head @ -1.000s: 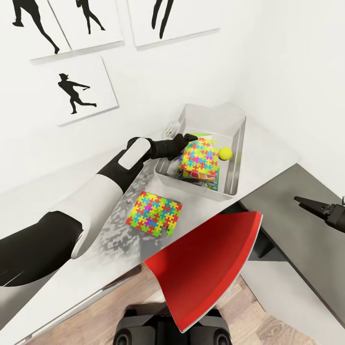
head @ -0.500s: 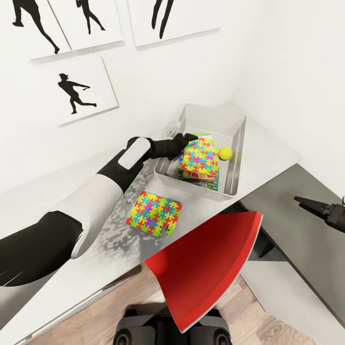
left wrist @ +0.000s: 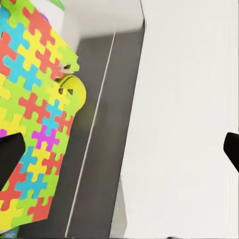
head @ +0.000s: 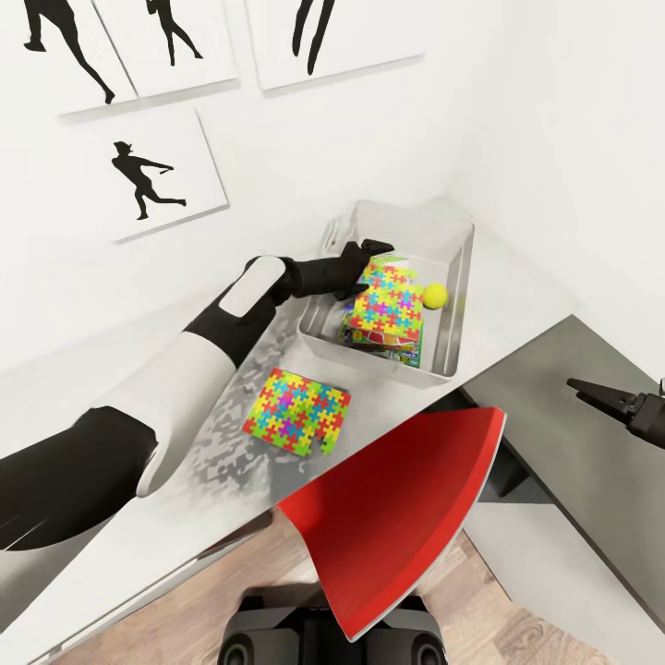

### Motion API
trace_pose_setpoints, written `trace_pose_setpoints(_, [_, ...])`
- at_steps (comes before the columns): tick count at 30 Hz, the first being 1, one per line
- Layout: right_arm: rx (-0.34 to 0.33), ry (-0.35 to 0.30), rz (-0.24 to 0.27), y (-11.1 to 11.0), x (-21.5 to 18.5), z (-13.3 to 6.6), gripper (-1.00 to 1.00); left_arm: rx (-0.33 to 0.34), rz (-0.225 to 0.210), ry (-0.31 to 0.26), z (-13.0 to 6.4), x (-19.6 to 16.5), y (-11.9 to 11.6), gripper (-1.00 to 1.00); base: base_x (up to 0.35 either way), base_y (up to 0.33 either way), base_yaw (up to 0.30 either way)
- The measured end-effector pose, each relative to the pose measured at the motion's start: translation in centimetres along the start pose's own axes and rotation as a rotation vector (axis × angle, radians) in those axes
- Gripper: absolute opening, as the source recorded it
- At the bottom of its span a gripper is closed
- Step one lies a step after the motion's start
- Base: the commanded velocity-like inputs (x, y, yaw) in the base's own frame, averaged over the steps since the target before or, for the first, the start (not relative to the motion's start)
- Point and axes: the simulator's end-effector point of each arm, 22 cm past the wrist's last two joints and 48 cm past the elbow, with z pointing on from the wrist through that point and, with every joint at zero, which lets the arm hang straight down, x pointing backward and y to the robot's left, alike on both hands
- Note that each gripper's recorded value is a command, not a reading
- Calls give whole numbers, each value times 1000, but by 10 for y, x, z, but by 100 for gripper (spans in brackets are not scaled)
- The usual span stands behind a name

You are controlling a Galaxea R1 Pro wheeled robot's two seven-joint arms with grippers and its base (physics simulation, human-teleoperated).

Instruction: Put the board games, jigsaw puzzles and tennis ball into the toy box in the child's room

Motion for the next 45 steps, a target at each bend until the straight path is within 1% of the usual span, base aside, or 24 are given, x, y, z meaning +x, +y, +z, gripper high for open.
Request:
trace_pose_setpoints(2, [0, 0, 0, 0, 0, 0, 100, 46, 12, 1, -2, 0, -20, 100, 0, 0, 0])
trace_pose_setpoints(6, [1, -1, 0, 0, 0, 0, 100, 137, 63, 0, -11, 5, -63, 100, 0, 0, 0])
trace_pose_setpoints(7, [2, -1, 0, 0, 0, 0, 100, 137, 64, 0, -11, 5, -63, 100, 0, 0, 0])
trace_pose_setpoints(9, [3, -1, 0, -1, 0, 0, 100, 164, 85, 1, -16, 13, -76, 100, 0, 0, 0])
trace_pose_setpoints(11, [-23, -13, 18, 2, -1, 2, 100, 124, 74, -19, -17, 6, -57, 100, 0, 0, 0])
trace_pose_setpoints(14, [-26, -19, 33, -1, -2, -1, 100, 79, 70, -29, -20, -2, -39, 100, 0, 0, 0])
trace_pose_setpoints(16, [-27, -19, 33, -1, -2, -1, 100, 53, 65, -35, -23, -7, -27, 100, 0, 0, 0])
trace_pose_setpoints(26, [-27, -19, 33, -1, -2, -1, 100, 8, 30, -31, -20, -7, -2, 100, 0, 0, 0])
trace_pose_setpoints(45, [-27, -19, 33, -1, -2, -1, 100, 8, 30, -31, -20, -7, -2, 100, 0, 0, 0])
